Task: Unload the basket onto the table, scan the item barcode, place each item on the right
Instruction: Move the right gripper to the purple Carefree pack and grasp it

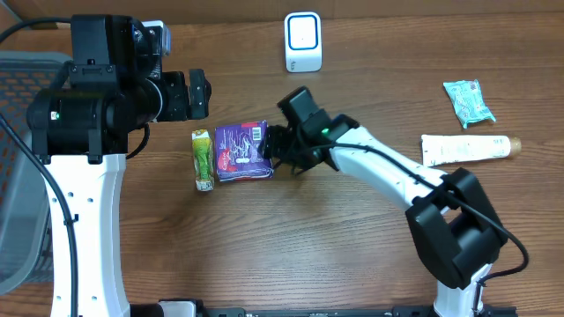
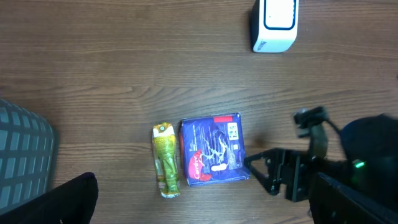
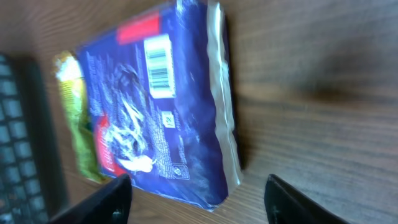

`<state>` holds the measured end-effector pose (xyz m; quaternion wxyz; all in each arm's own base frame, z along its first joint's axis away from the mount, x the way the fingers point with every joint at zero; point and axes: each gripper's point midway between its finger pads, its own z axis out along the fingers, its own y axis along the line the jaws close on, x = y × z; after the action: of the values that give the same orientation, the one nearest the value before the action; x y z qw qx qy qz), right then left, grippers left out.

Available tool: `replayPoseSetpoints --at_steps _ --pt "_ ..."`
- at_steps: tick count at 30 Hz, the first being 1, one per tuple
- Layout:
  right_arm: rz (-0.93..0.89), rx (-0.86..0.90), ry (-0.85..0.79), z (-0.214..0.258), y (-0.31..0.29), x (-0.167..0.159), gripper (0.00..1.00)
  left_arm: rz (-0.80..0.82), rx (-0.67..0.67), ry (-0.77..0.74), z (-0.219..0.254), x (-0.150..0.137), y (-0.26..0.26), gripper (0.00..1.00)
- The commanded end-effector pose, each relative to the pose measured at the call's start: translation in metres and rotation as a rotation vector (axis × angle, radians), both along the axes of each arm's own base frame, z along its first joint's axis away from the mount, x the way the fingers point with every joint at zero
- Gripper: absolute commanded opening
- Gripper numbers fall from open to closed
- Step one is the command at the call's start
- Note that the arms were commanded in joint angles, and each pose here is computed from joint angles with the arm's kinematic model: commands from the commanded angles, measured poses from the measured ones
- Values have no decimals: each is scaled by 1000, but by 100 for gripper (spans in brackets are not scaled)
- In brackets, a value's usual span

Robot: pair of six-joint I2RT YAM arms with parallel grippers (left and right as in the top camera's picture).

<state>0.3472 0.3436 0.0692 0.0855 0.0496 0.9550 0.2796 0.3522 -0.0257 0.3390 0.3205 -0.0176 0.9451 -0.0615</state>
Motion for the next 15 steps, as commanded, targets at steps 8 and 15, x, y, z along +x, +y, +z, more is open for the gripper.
replayPoseSetpoints --at_steps 8,15 --pt "-33 -80 58 -38 3 -13 56 -9 5 -5 1 2 -1 100" --pt "-44 -95 94 -52 1 -16 34 -9 5 -5 1 2 -1 100"
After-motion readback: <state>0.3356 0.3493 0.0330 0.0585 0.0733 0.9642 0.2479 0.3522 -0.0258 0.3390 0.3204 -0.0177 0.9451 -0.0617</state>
